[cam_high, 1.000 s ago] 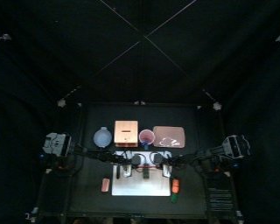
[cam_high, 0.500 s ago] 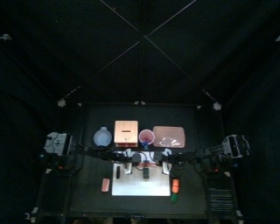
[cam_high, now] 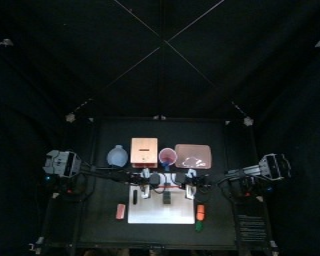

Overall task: Place sushi on board then cut the sushi with the knife then place the pieces on the plate
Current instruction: Cut the sushi into 4 pieces

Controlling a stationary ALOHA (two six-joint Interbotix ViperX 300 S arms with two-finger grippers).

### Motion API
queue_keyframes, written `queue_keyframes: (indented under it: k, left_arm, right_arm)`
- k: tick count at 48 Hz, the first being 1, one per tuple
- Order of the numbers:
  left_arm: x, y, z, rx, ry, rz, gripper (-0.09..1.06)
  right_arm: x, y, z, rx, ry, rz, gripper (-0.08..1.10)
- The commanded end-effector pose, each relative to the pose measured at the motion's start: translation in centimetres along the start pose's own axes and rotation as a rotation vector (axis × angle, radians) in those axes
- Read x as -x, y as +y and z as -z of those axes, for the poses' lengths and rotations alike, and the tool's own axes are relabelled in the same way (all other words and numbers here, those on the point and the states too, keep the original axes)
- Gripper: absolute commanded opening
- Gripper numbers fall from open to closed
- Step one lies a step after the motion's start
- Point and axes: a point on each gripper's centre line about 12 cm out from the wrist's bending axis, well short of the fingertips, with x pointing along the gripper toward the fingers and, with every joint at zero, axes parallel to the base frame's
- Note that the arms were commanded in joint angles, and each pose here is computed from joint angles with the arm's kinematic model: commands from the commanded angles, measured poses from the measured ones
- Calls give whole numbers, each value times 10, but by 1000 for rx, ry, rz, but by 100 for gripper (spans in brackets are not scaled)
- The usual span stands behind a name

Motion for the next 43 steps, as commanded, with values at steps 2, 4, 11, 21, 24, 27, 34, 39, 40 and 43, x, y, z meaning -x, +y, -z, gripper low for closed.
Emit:
queue_keyframes:
  k: [2,4,11,21,24,27,34,39,40,43]
  left_arm:
    - [10,-21,-18,-16,-62,40,42]
    - [9,-25,-18,-15,-62,47,42]
    - [6,-36,-17,-2,-57,70,42]
    - [2,-38,-14,6,-45,72,42]
    - [1,-38,-13,5,-42,71,42]
    - [1,-37,-13,6,-41,71,42]
    - [-1,-37,-11,7,-35,70,42]
    - [-2,-37,-11,7,-33,70,42]
    - [-2,-37,-11,9,-33,70,42]
    - [-2,-37,-10,7,-30,70,42]
  right_arm:
    - [14,14,-15,-10,-62,-46,34]
    - [15,17,-15,-15,-61,-52,34]
    - [13,25,-11,-15,-49,-76,34]
    - [11,28,-9,-20,-43,-83,34]
    - [11,27,-8,-20,-40,-81,34]
    - [10,27,-7,-21,-37,-81,34]
    - [8,27,-5,-20,-28,-77,34]
    - [7,26,-5,-21,-26,-76,34]
    - [7,27,-4,-21,-24,-76,34]
    - [6,27,-3,-24,-19,-76,34]
